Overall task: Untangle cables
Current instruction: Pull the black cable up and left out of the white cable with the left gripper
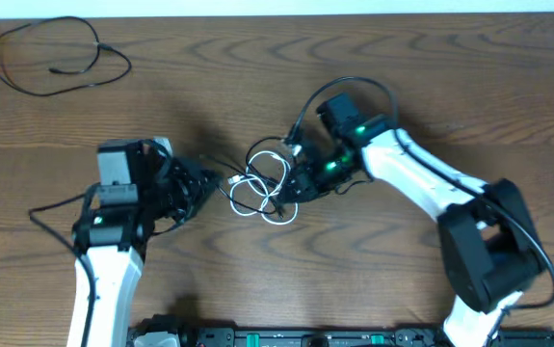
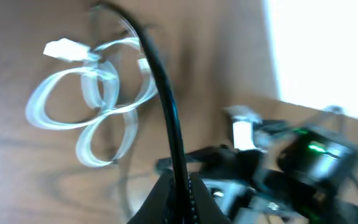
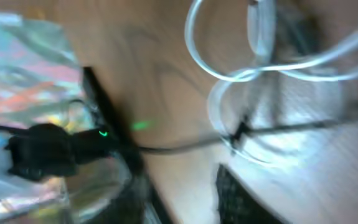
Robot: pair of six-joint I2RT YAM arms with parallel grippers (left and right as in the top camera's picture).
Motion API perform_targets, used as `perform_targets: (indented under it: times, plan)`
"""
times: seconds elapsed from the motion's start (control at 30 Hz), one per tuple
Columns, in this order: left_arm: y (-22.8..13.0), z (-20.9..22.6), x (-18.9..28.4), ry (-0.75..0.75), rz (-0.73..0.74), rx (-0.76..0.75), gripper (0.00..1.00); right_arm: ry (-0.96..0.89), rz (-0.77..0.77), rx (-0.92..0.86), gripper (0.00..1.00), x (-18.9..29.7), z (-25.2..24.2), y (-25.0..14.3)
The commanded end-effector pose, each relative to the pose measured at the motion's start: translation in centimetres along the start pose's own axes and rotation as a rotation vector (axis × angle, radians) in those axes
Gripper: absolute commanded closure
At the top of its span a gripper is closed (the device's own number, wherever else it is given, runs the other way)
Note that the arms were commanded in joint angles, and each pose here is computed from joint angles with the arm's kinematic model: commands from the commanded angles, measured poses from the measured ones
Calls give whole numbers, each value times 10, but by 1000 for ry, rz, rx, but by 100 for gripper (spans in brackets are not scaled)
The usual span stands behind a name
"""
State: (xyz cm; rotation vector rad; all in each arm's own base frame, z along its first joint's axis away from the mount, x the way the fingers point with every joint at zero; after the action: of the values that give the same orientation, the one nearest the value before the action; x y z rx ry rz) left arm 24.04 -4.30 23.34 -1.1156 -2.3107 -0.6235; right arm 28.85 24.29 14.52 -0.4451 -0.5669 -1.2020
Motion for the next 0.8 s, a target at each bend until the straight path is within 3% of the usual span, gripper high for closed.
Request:
perform_targets:
  times: [0.0, 0.27, 0.47, 0.77]
  plan:
    - [6, -51, 28, -227, -43, -145, 93, -140, -88, 24, 60, 24, -5, 4]
    - [25, -145, 90, -594, -162, -370, 93, -154, -82, 4, 59, 26, -8, 2]
    - [34, -201, 138, -719, -267, -480, 92, -158, -75, 11, 59, 23, -6, 0]
    - [55, -264, 184, -813, -348, -526, 93, -156, -74, -4, 57, 22, -5, 0]
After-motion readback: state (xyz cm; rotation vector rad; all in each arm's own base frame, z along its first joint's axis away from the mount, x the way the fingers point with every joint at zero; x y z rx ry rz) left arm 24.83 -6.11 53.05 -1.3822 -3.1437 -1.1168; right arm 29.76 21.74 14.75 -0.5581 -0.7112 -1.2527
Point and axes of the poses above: each gripper's point midway between its finger pads, its own x axis back along the fingers, its own z axis along the line the jaws close on, y = z × x, the point moved 8 cm from there along x, back along the fingers, and after that the axes turned 13 degrees about -x, right-handed, at the moved point
